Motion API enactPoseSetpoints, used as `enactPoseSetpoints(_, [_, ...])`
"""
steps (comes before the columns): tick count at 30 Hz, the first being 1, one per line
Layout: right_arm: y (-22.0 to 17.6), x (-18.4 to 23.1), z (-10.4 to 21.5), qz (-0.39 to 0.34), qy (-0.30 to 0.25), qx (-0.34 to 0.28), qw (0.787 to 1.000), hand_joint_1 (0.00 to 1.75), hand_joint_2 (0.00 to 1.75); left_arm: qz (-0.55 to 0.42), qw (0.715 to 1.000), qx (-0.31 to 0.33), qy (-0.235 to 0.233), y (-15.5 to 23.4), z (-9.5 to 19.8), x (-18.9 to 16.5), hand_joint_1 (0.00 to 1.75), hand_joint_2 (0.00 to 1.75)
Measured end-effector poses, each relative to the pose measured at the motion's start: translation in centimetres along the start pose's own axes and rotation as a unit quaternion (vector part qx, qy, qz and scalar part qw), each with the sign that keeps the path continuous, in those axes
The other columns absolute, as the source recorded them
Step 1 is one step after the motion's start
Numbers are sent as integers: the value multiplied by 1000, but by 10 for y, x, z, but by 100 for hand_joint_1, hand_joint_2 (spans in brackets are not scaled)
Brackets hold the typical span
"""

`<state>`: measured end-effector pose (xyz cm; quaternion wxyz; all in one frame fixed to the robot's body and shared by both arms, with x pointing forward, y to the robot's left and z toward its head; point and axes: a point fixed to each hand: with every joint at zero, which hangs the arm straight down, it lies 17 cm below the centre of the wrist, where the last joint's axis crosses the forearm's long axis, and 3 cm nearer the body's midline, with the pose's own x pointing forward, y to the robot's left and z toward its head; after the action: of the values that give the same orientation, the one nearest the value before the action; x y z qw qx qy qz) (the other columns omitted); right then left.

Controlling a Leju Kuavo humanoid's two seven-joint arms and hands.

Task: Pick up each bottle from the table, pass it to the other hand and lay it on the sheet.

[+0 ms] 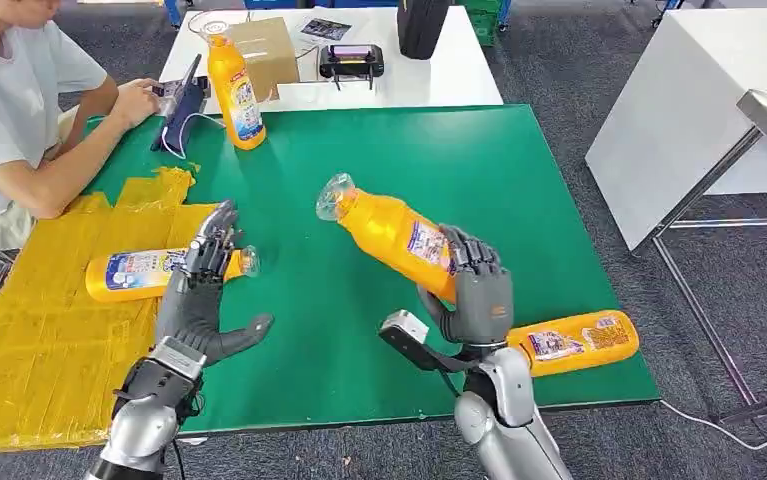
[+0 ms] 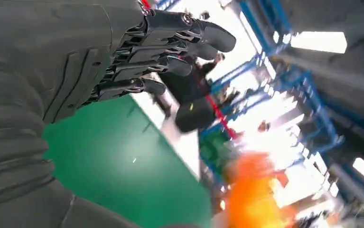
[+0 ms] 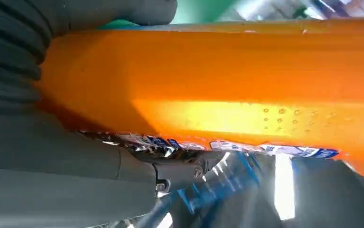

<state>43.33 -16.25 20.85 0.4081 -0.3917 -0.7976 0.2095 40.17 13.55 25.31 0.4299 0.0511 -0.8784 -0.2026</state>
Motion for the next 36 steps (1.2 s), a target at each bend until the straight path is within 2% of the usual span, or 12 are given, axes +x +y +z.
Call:
enactPoseSetpoints(2, [-32,4,-7,-15,-6,-49,999,175,175,-1,1000,-12,7,-7,3,-4,0,175])
enactPoseSetpoints(7, [-77,-1,-8,-32,2,-117,993,175,175,0,1000,-27,13,-13,5,-10,0,175])
enactPoseSetpoints(10, [-92,2,-7,-44,-4,-145,988,175,175,14,999,-39,17,-20,6,-11,0,175])
enactPoseSetpoints(14, [-90,-6,-7,-78,29,-147,986,175,175,27,998,-50,19,-25,7,-12,0,175])
enactPoseSetpoints(16, [-69,-6,-9,-146,52,-103,983,175,175,37,998,-57,18,-27,7,-11,0,175])
enactPoseSetpoints(18, [-27,10,-10,-248,66,-19,966,175,175,46,997,-63,10,-30,5,-7,0,175])
enactPoseSetpoints(21, [27,59,-1,-284,20,95,954,175,175,57,996,-73,-1,-34,0,-1,0,175])
enactPoseSetpoints(27, [96,127,37,-250,-58,225,940,175,175,69,994,-84,-14,-40,-7,8,0,175])
enactPoseSetpoints(31, [114,150,57,-203,-102,252,941,175,175,71,994,-84,-7,-39,-8,4,0,175])
enactPoseSetpoints(36, [122,156,63,-179,-122,263,940,175,175,71,994,-86,-2,-39,-6,-1,0,175])
